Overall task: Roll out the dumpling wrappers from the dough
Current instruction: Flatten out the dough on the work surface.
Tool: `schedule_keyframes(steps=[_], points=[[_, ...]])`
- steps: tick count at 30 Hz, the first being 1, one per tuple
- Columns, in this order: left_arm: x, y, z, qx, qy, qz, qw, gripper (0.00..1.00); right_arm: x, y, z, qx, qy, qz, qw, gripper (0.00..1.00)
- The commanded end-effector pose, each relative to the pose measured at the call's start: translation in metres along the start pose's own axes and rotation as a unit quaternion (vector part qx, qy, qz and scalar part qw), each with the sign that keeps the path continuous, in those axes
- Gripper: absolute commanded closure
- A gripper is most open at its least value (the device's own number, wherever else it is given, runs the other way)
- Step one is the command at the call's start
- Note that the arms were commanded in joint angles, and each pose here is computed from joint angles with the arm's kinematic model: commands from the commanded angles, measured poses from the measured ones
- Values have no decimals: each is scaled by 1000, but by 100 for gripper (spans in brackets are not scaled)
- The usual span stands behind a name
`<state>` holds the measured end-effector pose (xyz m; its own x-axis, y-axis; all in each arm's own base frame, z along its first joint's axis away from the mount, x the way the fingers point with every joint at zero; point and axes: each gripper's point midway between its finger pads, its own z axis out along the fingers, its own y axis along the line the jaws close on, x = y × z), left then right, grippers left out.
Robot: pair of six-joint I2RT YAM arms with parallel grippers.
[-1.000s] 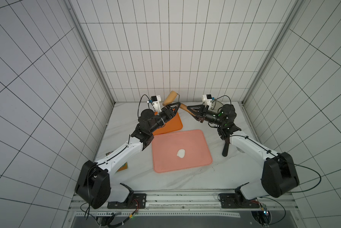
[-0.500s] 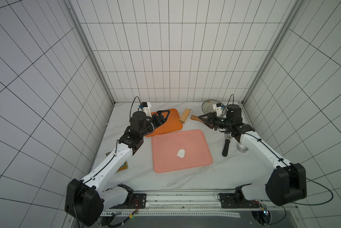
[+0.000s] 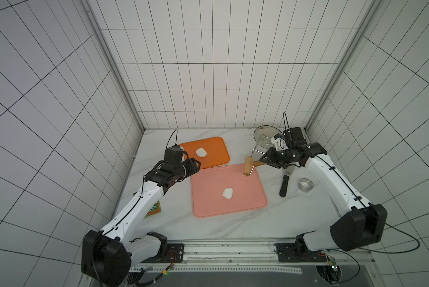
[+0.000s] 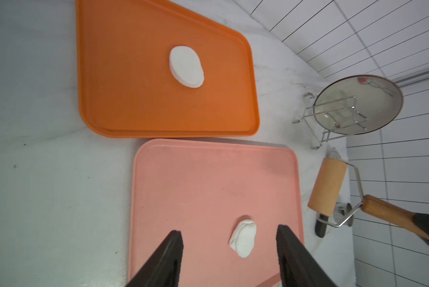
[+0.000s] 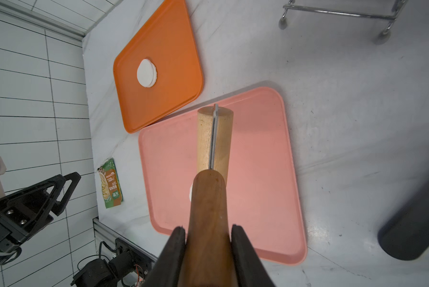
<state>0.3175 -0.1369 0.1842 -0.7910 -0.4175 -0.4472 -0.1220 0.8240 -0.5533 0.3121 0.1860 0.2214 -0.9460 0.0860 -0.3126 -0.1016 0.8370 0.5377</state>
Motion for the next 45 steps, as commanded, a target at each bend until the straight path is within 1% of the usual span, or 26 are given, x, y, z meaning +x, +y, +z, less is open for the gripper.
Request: schedule_keyframes(steps=[1,4,5,7,9,11,14,17,18,20,27,30,34,37,41,45], points=[[27,37,9,-73,64,6,995,46,13,15,-7,0,25,-48,999,100],[43,53,22,-106,109,1,988,51,15,32,-7,-23,22,-74,997,100],[48,57,27,-111,119,-1,987,53,16,34,-6,-19,20,-85,996,100],[55,65,35,-120,133,-3,984,55,18,35,-1,2,25,-100,995,100],[61,71,41,-127,143,-6,982,55,26,37,6,18,52,-117,992,100],[68,78,46,-138,154,-8,978,59,33,40,13,29,70,-132,988,100],[75,86,52,-149,168,-8,974,65,35,48,20,25,69,-144,987,100],[79,94,55,-165,178,-6,970,71,36,55,24,16,70,-148,986,100],[81,96,56,-168,181,-5,969,71,37,56,25,16,72,-151,986,100],[85,98,60,-164,187,-4,969,74,41,59,29,15,79,-156,985,100],[95,109,65,-181,199,-4,963,78,52,72,37,8,91,-177,980,100],[99,110,67,-185,205,-3,961,79,58,73,44,8,103,-171,980,100],[104,112,70,-192,212,2,958,81,64,77,50,15,118,-181,976,100],[108,112,73,-193,217,5,957,85,67,80,54,15,126,-183,975,100],[115,110,76,-194,227,16,954,91,68,78,59,18,133,-179,975,100],[117,106,79,-196,228,31,953,93,69,76,61,24,141,-174,974,100]])
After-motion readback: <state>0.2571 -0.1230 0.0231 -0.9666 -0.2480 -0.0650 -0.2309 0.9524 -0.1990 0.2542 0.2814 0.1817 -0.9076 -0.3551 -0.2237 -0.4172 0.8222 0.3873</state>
